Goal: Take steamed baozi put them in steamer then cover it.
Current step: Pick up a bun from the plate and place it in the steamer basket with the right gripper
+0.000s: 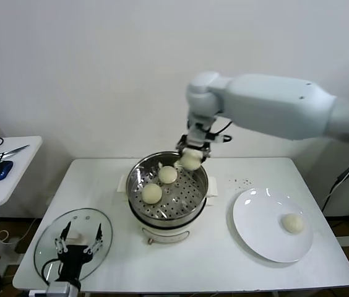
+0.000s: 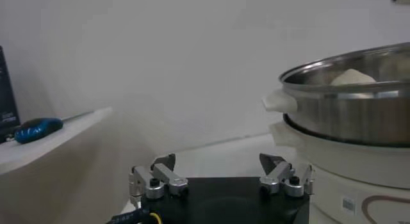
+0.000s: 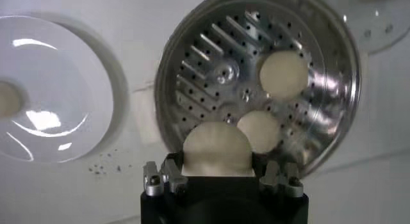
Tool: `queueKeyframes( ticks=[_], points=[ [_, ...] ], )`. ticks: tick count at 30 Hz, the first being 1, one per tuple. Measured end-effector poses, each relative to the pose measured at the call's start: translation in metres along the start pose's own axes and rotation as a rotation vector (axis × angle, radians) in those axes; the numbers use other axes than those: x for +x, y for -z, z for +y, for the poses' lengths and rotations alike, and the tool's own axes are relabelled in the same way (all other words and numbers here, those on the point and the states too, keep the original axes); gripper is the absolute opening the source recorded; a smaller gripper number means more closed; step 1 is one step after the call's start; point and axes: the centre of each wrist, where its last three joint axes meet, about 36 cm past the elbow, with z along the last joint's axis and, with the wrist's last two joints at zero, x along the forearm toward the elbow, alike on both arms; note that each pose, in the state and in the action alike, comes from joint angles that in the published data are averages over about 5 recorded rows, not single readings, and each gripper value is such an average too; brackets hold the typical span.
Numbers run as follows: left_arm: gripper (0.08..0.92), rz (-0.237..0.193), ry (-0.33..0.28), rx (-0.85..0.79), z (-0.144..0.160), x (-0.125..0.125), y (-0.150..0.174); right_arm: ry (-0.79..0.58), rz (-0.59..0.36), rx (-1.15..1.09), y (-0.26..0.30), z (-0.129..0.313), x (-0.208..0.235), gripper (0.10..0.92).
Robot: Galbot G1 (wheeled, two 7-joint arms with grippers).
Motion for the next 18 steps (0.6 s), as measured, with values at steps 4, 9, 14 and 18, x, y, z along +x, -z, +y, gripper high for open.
queueKeyframes(
  ticks=[4, 9, 14, 18],
  points=[
    [0.823, 0.002, -0.001, -0.001, 0.002, 0.000, -0.002, 0.024, -0.027, 0.068, 0.019, -0.021, -0.023, 0.687],
    [0.823, 0.006, 0.001, -0.003, 0.007, 0.001, -0.004, 0.046, -0.060, 0.125, 0.038, -0.037, -0.050, 0.687],
    [0.823, 0.013, 0.001, -0.001, 0.011, 0.002, -0.007, 0.061, -0.091, 0.165, 0.053, -0.045, -0.069, 0.687],
    [0.823, 0.015, 0.000, 0.000, 0.011, 0.001, -0.009, 0.069, -0.110, 0.187, 0.062, -0.047, -0.081, 0.687]
  ],
)
